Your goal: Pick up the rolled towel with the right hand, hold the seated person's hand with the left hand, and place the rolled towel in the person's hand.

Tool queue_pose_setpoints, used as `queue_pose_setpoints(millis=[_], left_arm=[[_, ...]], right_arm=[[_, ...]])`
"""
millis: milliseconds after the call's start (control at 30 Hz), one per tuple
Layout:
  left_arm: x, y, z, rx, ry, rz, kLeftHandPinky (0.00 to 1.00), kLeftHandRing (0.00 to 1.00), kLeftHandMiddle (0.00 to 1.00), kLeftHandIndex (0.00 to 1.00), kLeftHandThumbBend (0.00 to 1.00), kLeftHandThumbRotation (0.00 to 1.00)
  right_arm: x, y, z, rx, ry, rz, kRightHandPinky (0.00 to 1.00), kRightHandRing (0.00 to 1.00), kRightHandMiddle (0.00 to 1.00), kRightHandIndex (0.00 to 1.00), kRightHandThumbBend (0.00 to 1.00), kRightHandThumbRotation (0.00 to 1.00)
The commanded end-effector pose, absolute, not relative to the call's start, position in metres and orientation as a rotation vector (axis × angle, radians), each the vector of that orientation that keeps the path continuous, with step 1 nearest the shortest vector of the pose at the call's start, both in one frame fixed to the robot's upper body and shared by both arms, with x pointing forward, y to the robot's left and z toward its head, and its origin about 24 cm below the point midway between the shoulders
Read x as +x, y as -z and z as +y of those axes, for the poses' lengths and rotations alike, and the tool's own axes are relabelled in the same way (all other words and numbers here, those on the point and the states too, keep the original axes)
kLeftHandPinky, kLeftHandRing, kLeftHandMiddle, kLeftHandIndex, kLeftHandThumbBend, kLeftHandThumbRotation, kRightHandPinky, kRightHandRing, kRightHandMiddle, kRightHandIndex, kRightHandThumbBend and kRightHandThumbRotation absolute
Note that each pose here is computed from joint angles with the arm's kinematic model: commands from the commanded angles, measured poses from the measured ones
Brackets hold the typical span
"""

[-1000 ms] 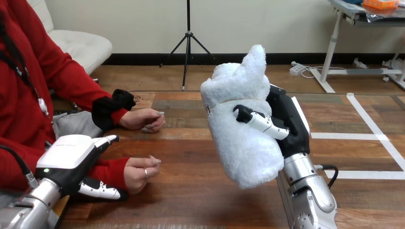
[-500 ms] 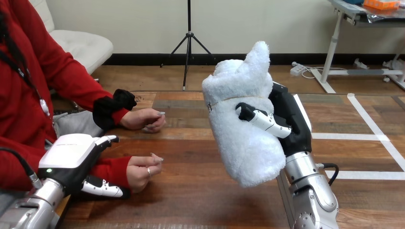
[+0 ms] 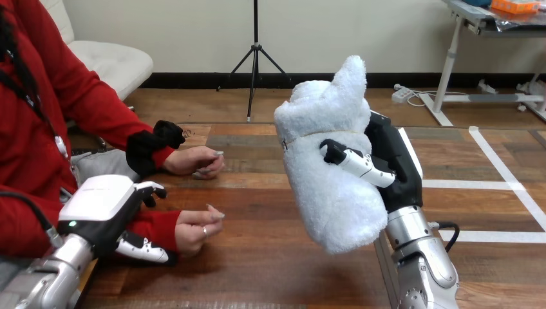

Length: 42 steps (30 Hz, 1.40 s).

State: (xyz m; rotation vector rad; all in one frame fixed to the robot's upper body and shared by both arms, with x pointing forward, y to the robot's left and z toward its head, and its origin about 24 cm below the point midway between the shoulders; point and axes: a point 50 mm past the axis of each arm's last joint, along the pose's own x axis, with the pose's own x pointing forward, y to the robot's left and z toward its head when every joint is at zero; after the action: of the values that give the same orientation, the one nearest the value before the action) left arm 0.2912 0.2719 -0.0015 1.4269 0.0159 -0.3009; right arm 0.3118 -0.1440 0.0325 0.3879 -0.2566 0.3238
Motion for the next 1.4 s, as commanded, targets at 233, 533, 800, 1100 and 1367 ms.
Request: queue_pose_setpoints(millis=[233,533,800,1100,1367], left_arm=[[0.2956,0.0102,0.2541,1.475,0.402,0.032,0.42,0.44,0.49,0.53,0.92,0.27],[0.2971,0.0071,0.2527,1.477,0.420,0.012,0.36,0.39,0.43,0.46,0.88,0.18],[0.2978,0.0047,0.2518,1.461,0.433,-0.001,0.32,0.35,0.40,0.43,0.86,0.13],[0.2979,0.0026,0.2505,1.451,0.441,-0.019,0.31,0.34,0.39,0.41,0.83,0.07],[0.2976,0.0019,0.2494,1.437,0.442,-0.031,0.30,0.33,0.37,0.39,0.81,0.03]], right_arm=[[0.3211,-0.0635,-0.1405,0.396,-0.345,-0.371,0.01,0.06,0.16,0.24,0.46,0.00],[0.3201,-0.0655,-0.1401,0.401,-0.353,-0.378,0.00,0.05,0.14,0.22,0.43,0.00],[0.3198,-0.0664,-0.1395,0.405,-0.349,-0.376,0.00,0.05,0.14,0.22,0.42,0.00],[0.3198,-0.0672,-0.1391,0.413,-0.352,-0.376,0.00,0.05,0.15,0.22,0.42,0.00],[0.3201,-0.0677,-0.1393,0.415,-0.354,-0.380,0.00,0.05,0.15,0.22,0.42,0.00]])
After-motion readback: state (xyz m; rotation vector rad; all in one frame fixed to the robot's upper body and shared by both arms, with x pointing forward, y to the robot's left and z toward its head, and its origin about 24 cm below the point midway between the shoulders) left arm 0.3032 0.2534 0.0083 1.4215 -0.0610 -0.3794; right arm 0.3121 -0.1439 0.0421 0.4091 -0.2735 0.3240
